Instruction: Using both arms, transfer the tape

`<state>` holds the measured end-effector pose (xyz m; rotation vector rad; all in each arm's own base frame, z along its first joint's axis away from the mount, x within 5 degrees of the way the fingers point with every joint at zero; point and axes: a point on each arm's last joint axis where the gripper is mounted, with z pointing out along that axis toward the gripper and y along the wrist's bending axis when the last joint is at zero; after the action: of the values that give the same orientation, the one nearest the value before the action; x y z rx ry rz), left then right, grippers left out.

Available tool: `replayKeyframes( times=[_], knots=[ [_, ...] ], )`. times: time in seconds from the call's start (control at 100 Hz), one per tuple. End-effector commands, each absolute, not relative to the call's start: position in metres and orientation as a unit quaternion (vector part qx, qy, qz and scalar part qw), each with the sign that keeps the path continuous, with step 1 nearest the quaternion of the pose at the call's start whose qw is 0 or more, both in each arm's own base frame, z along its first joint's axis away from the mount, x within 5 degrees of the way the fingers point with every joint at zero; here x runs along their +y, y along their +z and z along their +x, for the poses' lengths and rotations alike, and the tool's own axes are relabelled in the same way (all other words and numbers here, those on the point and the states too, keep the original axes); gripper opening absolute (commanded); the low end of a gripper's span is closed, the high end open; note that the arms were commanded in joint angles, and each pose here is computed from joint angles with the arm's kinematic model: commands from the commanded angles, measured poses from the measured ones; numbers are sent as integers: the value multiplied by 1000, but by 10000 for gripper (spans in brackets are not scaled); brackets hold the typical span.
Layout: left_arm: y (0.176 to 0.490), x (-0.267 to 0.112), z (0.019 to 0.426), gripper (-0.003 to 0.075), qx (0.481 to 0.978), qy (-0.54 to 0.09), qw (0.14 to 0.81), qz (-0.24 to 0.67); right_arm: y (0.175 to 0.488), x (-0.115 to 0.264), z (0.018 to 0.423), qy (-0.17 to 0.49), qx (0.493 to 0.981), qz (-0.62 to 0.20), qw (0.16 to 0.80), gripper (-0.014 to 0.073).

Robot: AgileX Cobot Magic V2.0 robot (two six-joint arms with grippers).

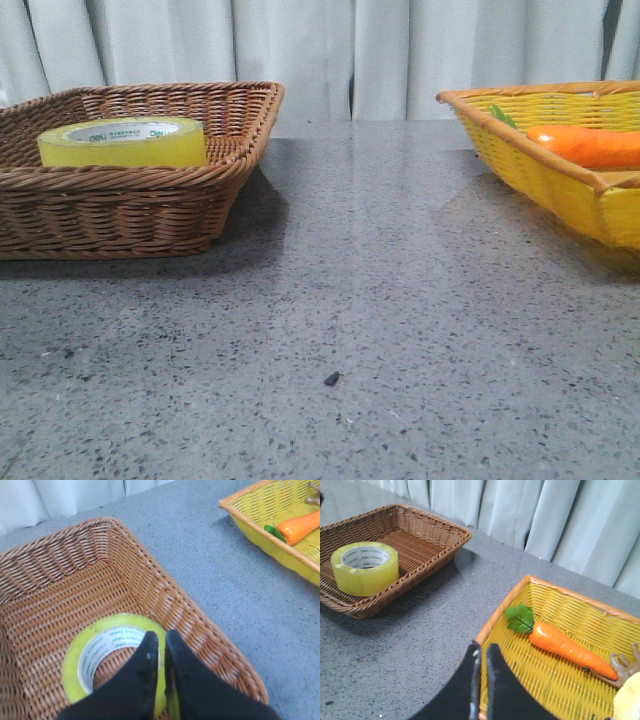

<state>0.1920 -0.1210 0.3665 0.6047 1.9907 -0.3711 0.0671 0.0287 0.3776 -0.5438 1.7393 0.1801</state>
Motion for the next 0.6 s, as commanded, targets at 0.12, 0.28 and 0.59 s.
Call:
replayKeyframes(
  times=[0.12, 0.28, 0.59],
  knots=[
    [355, -92, 148, -20, 760, -181, 587, 213, 354, 13, 44, 71, 689, -229, 683, -74],
    [331, -70, 113, -20, 730, -195, 625, 196, 331, 7, 31, 72, 658, -227, 715, -74],
    [294, -42, 67, -20, 685, -207, 674, 182, 309, 1, 19, 81, 611, -220, 756, -74]
  ],
)
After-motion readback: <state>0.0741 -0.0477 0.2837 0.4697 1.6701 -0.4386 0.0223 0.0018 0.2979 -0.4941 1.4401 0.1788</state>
